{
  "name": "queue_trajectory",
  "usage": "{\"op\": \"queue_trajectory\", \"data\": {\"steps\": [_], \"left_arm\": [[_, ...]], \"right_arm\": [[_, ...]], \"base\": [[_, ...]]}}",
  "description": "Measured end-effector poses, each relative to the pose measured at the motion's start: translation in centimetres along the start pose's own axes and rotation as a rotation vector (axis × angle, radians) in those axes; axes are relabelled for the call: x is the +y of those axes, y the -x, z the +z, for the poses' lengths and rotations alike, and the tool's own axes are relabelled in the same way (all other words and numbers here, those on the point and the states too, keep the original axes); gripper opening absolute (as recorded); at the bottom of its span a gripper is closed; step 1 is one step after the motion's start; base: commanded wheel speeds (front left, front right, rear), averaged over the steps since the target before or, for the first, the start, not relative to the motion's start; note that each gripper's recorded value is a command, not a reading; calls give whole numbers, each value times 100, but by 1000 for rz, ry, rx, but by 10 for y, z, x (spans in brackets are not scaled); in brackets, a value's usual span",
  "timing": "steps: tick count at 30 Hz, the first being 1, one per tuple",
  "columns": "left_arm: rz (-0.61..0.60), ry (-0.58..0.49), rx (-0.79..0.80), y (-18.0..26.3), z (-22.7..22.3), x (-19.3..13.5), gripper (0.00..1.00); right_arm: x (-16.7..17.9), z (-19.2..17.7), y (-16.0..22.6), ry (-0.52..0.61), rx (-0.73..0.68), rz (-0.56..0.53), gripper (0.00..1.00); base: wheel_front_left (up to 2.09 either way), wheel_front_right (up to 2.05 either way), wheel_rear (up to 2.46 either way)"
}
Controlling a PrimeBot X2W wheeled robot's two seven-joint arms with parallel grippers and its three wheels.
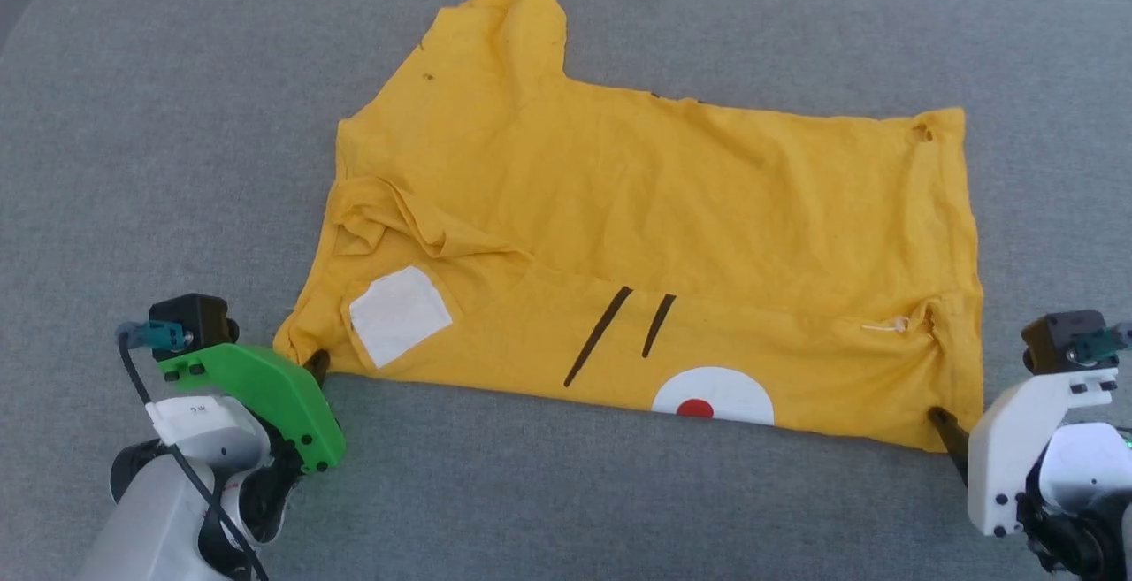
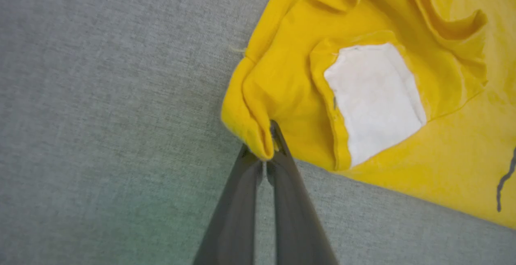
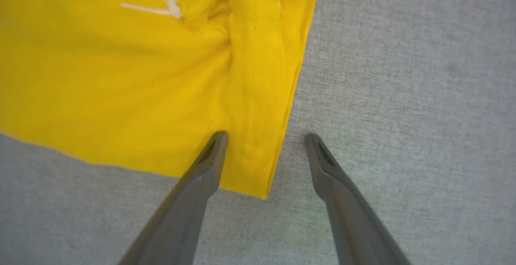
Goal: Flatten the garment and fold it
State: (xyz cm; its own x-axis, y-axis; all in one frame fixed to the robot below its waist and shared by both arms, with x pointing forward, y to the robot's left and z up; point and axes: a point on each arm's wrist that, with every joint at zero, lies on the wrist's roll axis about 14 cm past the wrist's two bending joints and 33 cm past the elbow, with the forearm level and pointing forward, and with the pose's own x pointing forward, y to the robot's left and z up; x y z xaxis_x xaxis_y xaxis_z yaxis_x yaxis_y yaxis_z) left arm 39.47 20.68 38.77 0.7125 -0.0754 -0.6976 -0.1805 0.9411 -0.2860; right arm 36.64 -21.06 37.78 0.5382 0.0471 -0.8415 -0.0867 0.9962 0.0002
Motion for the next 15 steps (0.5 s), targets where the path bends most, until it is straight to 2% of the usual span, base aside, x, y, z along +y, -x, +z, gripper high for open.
{"op": "queue_trajectory", "data": {"steps": [7, 8, 9, 10, 15], "left_arm": [[16, 13, 9, -4, -5, 6, 0], [17, 15, 8, -4, -5, 6, 0], [17, 17, 8, -4, -5, 6, 0], [17, 19, 7, -4, -5, 6, 0], [9, 32, -18, -1, 0, 4, 0]], "right_arm": [[9, 3, -19, 65, 27, 25, 100], [10, 3, -20, 71, 32, 28, 49], [11, 4, -20, 71, 33, 36, 22], [11, 4, -20, 71, 32, 40, 0], [16, 14, -14, 57, 2, 73, 0]], "base": [[0, 0, 0], [0, 0, 0], [0, 0, 0], [0, 0, 0], [0, 0, 0]]}}
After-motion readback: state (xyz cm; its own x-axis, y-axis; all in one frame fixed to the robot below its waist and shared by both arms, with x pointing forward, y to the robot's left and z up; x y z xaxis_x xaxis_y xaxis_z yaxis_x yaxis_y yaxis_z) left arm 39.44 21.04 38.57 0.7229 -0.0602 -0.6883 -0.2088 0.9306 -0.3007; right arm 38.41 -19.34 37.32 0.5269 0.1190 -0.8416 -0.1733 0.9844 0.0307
